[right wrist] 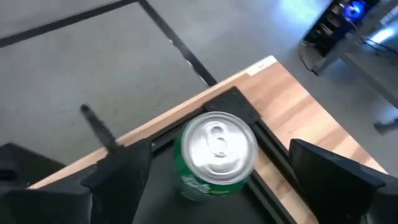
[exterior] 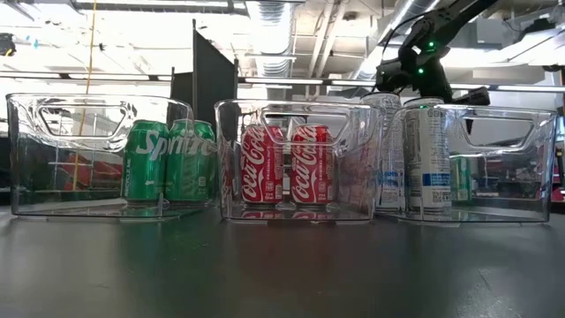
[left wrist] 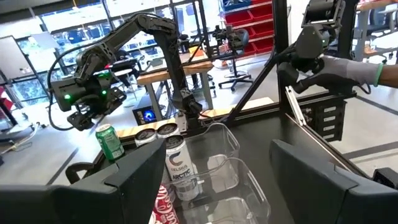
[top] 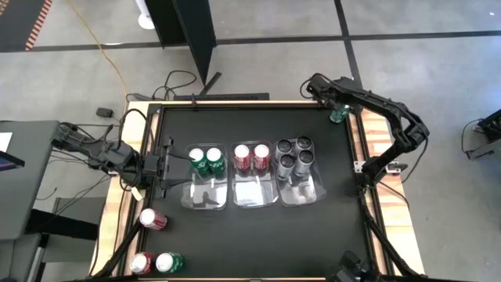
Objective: Sort soda cans
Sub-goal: Put the top green soda can into the left transparent bin
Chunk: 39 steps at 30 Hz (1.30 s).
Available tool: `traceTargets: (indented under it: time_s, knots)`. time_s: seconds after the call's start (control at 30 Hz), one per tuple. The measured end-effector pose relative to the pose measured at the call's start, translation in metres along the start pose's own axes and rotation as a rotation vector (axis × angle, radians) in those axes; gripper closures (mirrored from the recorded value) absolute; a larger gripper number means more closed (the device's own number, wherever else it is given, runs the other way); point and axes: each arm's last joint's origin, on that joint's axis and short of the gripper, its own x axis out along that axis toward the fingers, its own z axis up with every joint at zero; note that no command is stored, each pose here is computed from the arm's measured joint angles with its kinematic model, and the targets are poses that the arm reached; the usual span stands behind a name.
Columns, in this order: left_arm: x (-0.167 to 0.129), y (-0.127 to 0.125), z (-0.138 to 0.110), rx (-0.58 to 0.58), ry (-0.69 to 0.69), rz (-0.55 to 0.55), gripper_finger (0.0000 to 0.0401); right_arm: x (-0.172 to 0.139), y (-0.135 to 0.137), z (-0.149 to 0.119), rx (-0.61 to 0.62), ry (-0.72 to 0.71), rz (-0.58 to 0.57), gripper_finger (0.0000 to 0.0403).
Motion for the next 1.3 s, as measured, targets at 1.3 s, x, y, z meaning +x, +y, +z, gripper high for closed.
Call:
traceTargets:
  time_s: [1.3]
  knots:
    - [-0.005, 0.002, 0.000, 0.114, -0.006, 0.002, 0.0120, 0.038, -0.002, -0.021, 0.207, -0.018, -0.008, 0.0003]
